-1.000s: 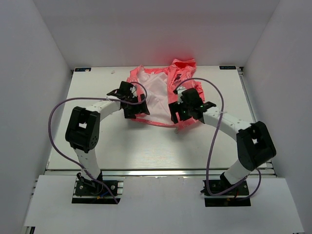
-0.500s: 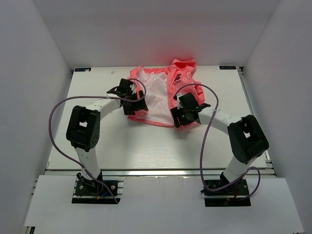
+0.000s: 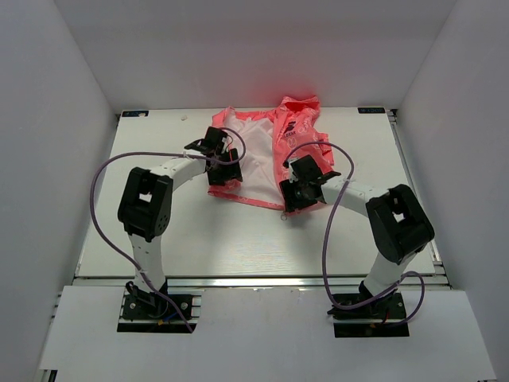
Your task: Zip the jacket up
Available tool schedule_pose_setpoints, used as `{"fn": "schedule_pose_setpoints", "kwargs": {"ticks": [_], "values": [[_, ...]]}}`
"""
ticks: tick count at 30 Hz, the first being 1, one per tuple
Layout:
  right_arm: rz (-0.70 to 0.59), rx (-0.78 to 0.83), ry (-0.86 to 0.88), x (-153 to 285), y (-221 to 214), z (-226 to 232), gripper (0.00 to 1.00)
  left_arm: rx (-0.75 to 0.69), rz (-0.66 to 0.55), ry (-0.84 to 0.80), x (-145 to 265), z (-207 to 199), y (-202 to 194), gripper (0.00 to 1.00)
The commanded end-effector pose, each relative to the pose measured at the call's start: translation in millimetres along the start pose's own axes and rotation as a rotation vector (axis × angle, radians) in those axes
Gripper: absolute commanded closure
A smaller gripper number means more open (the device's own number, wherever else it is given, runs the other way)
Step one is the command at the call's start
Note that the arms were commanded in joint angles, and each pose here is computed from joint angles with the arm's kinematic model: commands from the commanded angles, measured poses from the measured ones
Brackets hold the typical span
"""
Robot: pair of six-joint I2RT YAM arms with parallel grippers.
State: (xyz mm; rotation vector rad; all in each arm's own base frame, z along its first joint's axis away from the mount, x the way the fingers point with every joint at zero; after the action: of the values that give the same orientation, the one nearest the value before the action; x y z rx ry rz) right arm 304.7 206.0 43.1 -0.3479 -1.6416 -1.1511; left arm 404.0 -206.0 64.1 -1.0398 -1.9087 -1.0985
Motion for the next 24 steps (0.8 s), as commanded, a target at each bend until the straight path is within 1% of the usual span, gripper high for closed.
{"fn": "schedule_pose_setpoints", "kwargs": {"ticks": [1, 4, 6, 7, 10, 11, 13, 14, 15, 16, 17, 19, 20, 22, 24], "values": [[-0.013, -0.017, 0.014, -5.7, 2.2, 3.2, 0.39, -0.010, -0.050, 0.032, 4.1, -4.6, 15.2, 0.26], [-0.002, -0.033, -0.011, -10.6, -2.7, 1.4, 0.38, -0.011, -0.052, 0.040, 1.3, -3.3, 16.0, 0.28], [0.014, -0.051, -0.065, -14.7, -7.3, -4.4, 0.43, -0.012, -0.045, 0.039, -0.3, -3.4, 15.0, 0.29], [0.023, -0.056, -0.079, -16.5, -10.2, -5.7, 0.43, -0.012, -0.043, 0.042, -1.6, -3.2, 15.3, 0.32], [0.058, -0.066, -0.107, -22.8, -21.8, -7.5, 0.44, -0.013, -0.042, 0.043, -2.5, -3.0, 15.3, 0.36], [0.070, -0.061, -0.109, -24.3, -25.4, -5.6, 0.49, -0.015, -0.039, 0.043, -3.5, -2.5, 14.6, 0.39], [0.090, -0.065, -0.114, -25.4, -33.1, -4.4, 0.54, -0.017, -0.035, 0.046, -4.3, -1.7, 13.9, 0.41], [0.101, -0.071, -0.116, -25.6, -38.1, -4.3, 0.61, -0.017, -0.034, 0.047, -5.8, -1.4, 13.8, 0.44], [0.102, -0.074, -0.113, -24.9, -39.7, -3.7, 0.66, -0.019, -0.031, 0.044, -6.3, -1.8, 13.4, 0.45], [0.111, -0.078, -0.114, -23.7, -42.3, -4.0, 0.73, -0.021, -0.031, 0.040, -6.7, -2.6, 13.8, 0.47], [0.102, -0.081, -0.118, -20.9, -39.2, -4.0, 0.77, -0.021, -0.028, 0.038, -7.6, -2.8, 13.4, 0.51], [0.090, -0.079, -0.118, -14.8, -33.8, -4.0, 0.87, -0.024, -0.024, 0.033, -8.2, -3.6, 13.2, 0.52], [0.056, -0.078, -0.112, -8.7, -24.0, -3.4, 0.90, -0.027, -0.026, 0.028, -7.7, -4.6, 13.7, 0.52], [0.029, -0.074, -0.111, -1.3, -14.0, -3.9, 0.93, -0.029, -0.028, 0.021, -7.3, -6.1, 14.4, 0.52], [-0.014, -0.075, -0.111, 10.3, 3.0, -4.1, 0.93, -0.032, -0.029, 0.018, -4.6, -6.9, 14.7, 0.54]]}}
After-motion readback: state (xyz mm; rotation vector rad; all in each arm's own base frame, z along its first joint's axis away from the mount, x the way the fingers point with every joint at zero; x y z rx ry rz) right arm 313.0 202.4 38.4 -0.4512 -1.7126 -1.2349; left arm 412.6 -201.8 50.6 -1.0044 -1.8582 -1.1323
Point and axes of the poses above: each gripper's point midway between its finger pads, its own x axis back along the fingers, its own z axis along the line the jaws close on, y = z × x, the point moved 2 cm from there along x, back along the fingers, and after that the axes turned 10 degrees about x, right-handed, at the moved point
